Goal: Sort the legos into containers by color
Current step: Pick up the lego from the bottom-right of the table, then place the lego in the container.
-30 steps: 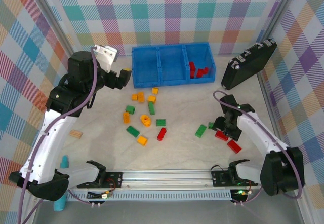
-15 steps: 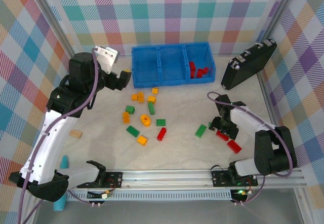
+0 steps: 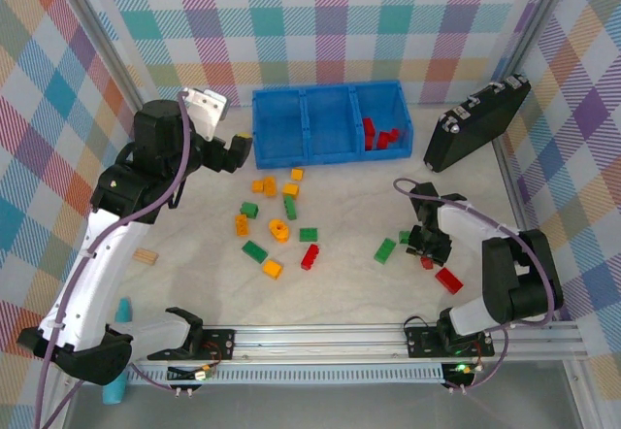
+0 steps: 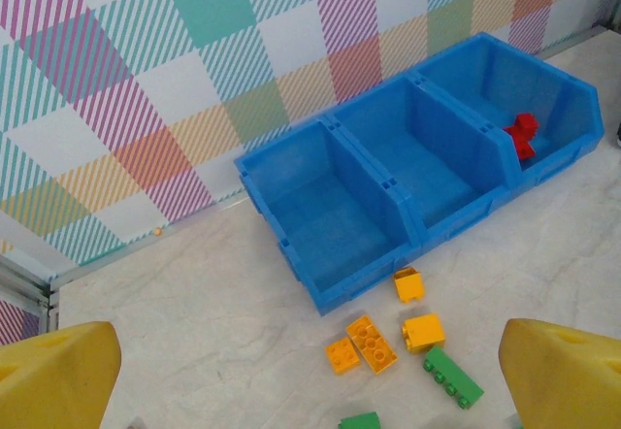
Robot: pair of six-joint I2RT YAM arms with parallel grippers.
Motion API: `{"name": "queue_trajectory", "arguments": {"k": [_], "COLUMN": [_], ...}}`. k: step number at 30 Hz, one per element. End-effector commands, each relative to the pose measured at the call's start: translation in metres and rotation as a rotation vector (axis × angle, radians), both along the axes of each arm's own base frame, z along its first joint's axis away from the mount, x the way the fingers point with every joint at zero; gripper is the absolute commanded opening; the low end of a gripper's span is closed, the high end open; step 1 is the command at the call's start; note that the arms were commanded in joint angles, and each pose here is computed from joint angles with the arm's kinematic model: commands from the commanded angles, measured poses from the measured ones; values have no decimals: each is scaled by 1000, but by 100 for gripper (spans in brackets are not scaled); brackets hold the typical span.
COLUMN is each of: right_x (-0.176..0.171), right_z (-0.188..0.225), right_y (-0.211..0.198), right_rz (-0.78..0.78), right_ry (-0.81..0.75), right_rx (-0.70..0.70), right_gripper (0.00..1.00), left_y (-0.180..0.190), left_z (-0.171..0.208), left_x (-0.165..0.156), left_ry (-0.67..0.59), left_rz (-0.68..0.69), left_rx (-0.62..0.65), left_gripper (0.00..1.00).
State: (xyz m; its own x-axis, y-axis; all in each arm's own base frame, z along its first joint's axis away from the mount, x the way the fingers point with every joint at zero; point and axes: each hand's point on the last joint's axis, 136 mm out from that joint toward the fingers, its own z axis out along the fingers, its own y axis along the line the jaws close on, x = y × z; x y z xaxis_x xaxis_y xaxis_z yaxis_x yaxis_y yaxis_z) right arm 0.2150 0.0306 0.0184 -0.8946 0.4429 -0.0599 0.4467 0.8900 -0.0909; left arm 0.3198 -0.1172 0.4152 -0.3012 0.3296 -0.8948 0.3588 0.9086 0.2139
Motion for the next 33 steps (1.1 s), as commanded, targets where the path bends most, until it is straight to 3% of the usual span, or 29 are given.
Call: {"name": "queue_trajectory", "arguments": {"k": [1, 8, 14, 18, 25, 33], "right_x": [1, 10, 54, 114, 252, 367], "right_z": [0, 18, 74, 125, 192, 197], "right_y": [-2, -1, 6, 13, 26, 56], "right_rz": [1, 26, 93, 184, 335, 413], "right_ry": [9, -26, -164, -309, -582, -808], "right_rx": [-6, 0, 3, -17, -98, -77], "right_gripper": [40, 26, 22, 22, 22, 23], "left_y": [-1, 1, 2, 5, 9, 4], "left_z": [10, 9, 10, 12, 16, 9], "left_x": [1, 0, -1, -3, -7, -3], "left_ry": [-38, -43, -50, -62, -78, -73], "left_rz": [-2, 5, 5, 11, 18, 5], "left_rx": [3, 11, 13, 20, 26, 18], "left_gripper": [100, 100, 100, 100, 100, 100]}}
